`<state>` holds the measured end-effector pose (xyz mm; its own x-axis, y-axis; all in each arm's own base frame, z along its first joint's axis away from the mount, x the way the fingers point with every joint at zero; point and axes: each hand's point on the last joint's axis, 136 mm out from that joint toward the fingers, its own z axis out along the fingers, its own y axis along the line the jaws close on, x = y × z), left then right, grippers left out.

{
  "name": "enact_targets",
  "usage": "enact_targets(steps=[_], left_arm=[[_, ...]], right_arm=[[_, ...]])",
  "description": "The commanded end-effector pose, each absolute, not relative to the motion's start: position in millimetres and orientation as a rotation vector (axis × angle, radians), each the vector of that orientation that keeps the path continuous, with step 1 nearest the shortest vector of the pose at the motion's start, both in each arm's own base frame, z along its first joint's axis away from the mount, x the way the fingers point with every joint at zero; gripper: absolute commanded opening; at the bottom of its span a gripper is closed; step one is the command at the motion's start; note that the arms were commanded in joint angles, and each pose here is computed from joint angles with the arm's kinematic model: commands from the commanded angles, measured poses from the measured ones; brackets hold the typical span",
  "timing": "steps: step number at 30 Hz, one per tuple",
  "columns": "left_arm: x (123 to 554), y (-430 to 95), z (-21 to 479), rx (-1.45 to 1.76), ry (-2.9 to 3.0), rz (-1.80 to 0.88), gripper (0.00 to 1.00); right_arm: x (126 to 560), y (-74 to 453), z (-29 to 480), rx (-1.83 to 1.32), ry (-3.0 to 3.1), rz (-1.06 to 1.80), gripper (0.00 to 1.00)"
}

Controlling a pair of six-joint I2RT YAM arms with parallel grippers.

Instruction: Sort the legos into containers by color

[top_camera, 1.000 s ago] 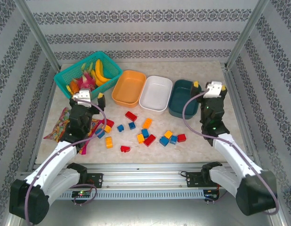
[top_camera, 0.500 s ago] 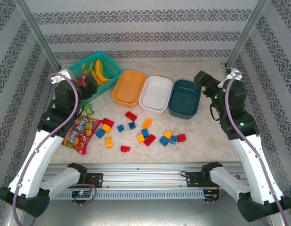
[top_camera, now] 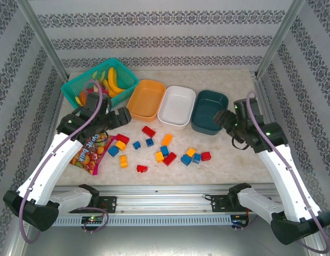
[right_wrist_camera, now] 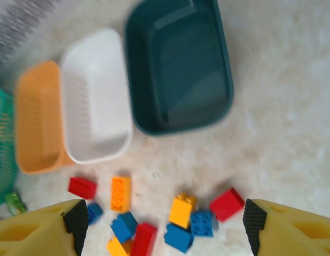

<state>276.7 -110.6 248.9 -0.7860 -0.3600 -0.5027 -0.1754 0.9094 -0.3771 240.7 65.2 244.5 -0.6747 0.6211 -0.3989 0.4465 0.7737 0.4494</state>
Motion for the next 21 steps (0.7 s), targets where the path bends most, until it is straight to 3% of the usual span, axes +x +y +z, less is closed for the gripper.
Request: enact_targets(steps=[1,12,21], left_arm=[[263,-141,227,-0.343,2.56,-0.517,1.0],[261,-206,185,-0.09,2.59,-0.583,1.0],[260,-221,180,-0.053,2.593,-0.595,1.0]], right_arm=[[216,77,191,1.008,2.564,0.473,0.78],[224,103,72,1.406,2.568,0.616,0.74],[225,99,41,1.594,2.503,0.599,0.72]])
